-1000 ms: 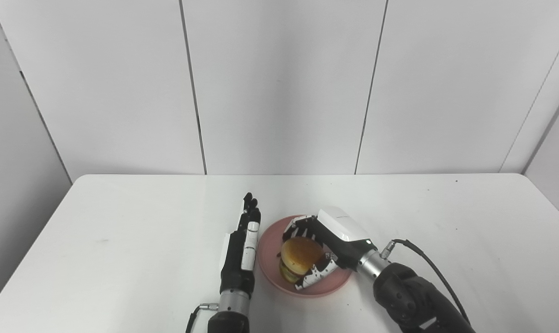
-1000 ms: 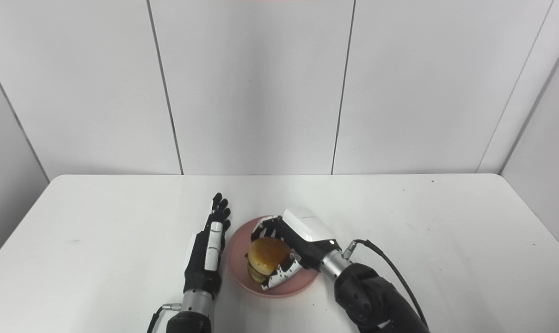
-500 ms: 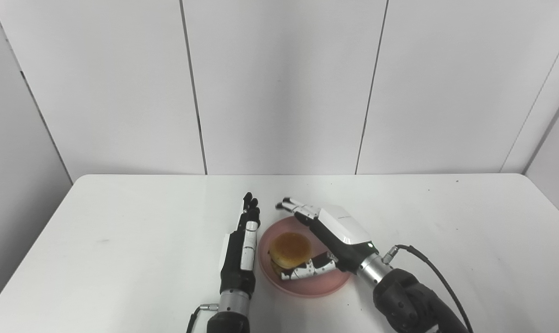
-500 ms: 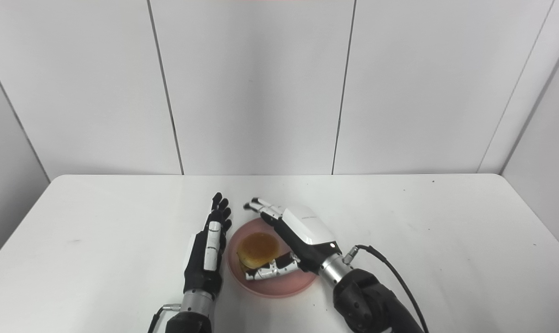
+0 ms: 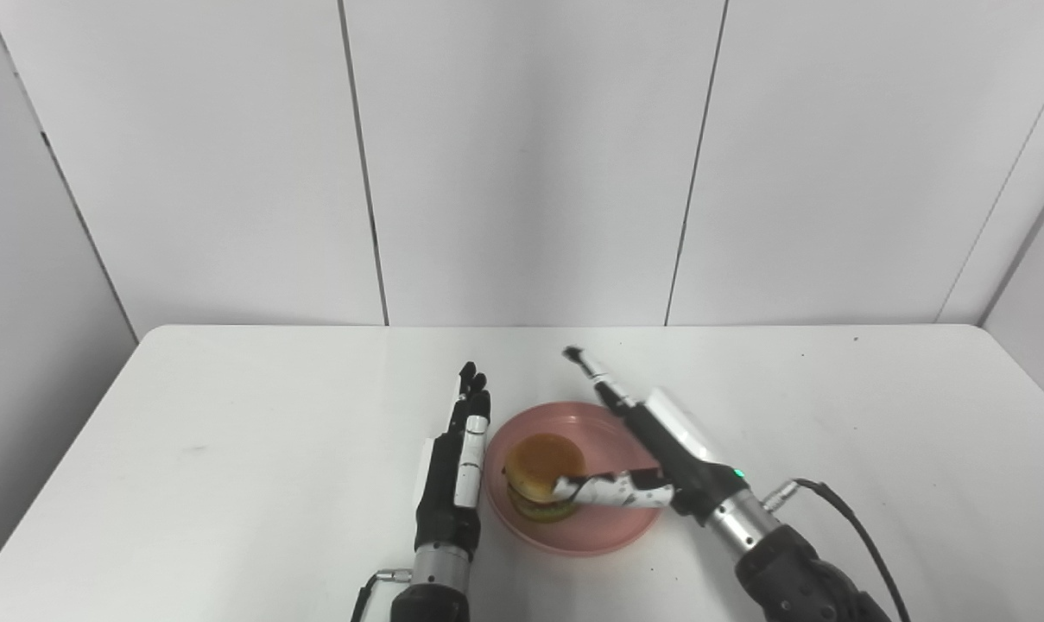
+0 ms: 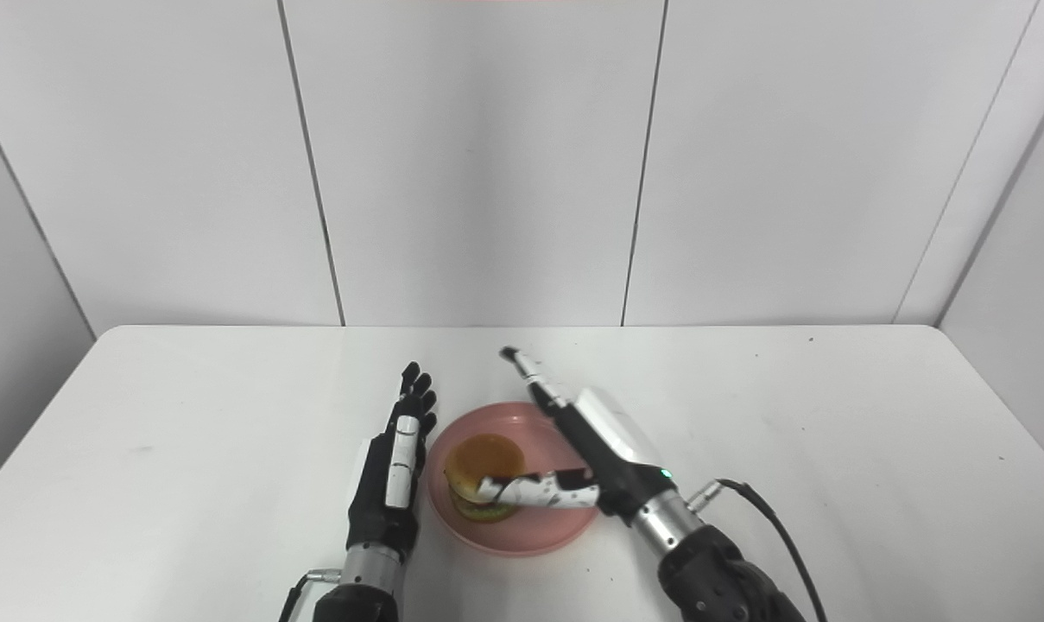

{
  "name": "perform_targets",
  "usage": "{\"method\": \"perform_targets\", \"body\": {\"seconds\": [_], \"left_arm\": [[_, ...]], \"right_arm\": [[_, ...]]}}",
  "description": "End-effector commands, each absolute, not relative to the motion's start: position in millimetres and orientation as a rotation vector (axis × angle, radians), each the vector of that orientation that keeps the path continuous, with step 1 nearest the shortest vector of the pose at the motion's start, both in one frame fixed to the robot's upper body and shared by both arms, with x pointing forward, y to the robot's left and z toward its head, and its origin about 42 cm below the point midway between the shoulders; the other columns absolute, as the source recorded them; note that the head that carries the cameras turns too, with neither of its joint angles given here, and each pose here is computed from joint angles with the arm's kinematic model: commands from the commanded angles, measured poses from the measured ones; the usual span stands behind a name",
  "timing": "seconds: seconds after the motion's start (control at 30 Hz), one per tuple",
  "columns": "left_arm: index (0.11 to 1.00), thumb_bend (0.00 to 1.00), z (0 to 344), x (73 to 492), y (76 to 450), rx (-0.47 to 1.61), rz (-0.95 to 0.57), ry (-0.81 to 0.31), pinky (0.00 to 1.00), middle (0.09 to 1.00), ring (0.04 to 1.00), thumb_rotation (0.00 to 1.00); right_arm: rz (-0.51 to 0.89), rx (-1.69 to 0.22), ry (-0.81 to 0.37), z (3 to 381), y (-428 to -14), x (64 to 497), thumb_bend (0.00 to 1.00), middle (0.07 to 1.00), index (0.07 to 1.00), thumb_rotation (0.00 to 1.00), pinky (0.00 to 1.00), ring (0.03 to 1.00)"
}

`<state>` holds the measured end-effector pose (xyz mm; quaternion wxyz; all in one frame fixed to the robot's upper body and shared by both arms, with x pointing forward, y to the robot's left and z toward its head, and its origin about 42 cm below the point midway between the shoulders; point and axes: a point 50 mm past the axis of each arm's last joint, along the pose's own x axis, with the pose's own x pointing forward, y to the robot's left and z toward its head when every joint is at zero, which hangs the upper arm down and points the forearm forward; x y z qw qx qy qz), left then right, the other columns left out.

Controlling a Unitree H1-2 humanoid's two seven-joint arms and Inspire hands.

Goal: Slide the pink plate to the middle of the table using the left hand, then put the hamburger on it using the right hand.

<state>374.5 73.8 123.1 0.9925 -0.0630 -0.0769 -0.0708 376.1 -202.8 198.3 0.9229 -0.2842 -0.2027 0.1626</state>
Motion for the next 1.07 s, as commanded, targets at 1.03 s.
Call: {"method": "perform_targets", "body": {"seconds": [1.03], "left_arm": [[1.000, 0.66, 94, 361, 86, -0.107, -0.129, -0.109, 1.00, 1.000, 1.000, 1.00]], "right_arm": [[0.138, 0.128, -0.256, 163, -197, 360, 0.59, 1.000, 1.000, 0.87, 1.00, 1.000]]}}
